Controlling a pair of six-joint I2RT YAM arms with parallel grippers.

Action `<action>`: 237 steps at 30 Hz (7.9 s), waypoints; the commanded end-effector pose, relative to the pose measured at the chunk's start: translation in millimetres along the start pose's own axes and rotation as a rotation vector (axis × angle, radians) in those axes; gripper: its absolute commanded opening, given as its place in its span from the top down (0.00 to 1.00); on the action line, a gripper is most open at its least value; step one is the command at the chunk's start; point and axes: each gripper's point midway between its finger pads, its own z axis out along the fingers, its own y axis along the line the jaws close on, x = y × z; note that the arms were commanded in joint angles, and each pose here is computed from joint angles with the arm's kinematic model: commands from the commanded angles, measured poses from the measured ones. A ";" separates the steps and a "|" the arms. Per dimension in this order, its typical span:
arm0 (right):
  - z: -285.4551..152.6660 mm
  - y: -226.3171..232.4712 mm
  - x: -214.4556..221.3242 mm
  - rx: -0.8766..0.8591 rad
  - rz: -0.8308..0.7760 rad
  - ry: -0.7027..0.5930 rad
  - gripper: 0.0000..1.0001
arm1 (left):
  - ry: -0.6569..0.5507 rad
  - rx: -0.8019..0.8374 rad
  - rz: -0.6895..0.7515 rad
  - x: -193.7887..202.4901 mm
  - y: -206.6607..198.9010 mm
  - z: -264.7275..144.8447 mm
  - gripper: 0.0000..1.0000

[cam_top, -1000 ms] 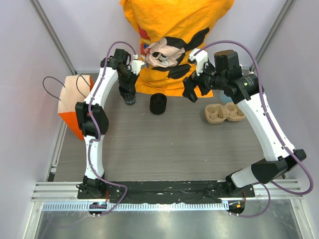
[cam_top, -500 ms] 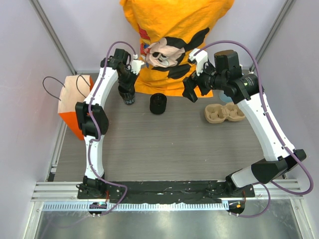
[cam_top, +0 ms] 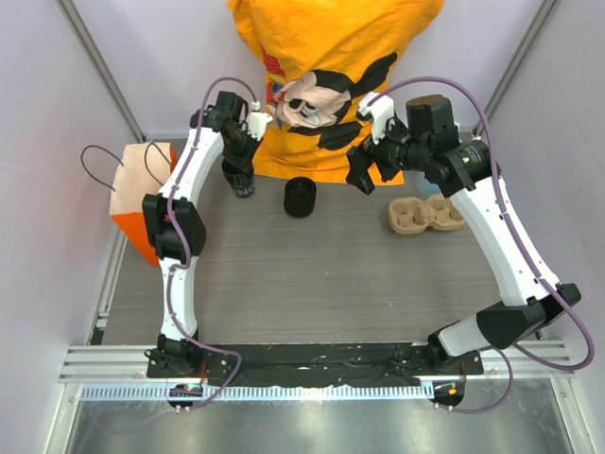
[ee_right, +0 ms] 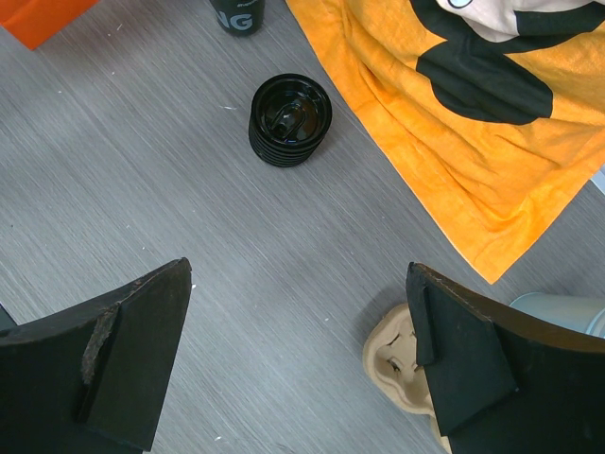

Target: Pack the takeout coffee

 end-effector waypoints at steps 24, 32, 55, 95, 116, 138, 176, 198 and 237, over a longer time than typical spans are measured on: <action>-12.3 -0.7 -16.3 0.016 -0.006 -0.058 0.00 | -0.213 -0.174 0.095 -56.7 13.5 -82.7 1.00; -12.3 -1.2 -18.1 0.017 -0.004 -0.062 0.00 | -0.267 -0.229 0.125 -70.7 17.0 -110.6 1.00; -21.8 -27.3 -30.8 0.125 0.028 -0.087 0.00 | -0.397 -0.149 0.378 -86.0 -72.6 -185.6 1.00; -160.7 -159.8 18.8 0.644 0.268 -0.167 0.00 | -0.252 0.199 0.660 -44.0 -325.3 -16.8 1.00; -157.7 -152.0 20.6 0.602 0.274 -0.179 0.00 | -0.239 0.131 0.645 -33.2 -343.4 27.0 1.00; -154.2 -150.4 16.8 0.573 0.275 -0.187 0.00 | -0.276 0.086 0.670 -46.5 -340.6 4.3 0.41; -151.0 -146.6 17.5 0.545 0.280 -0.184 0.00 | -0.057 0.079 0.278 -59.1 -186.0 22.5 0.31; -149.9 -142.1 17.0 0.527 0.280 -0.188 0.00 | -0.001 0.030 0.301 -46.6 -175.5 55.1 0.46; -147.0 -141.9 17.3 0.514 0.288 -0.187 0.00 | 0.028 0.019 0.310 -37.3 -172.2 71.1 0.67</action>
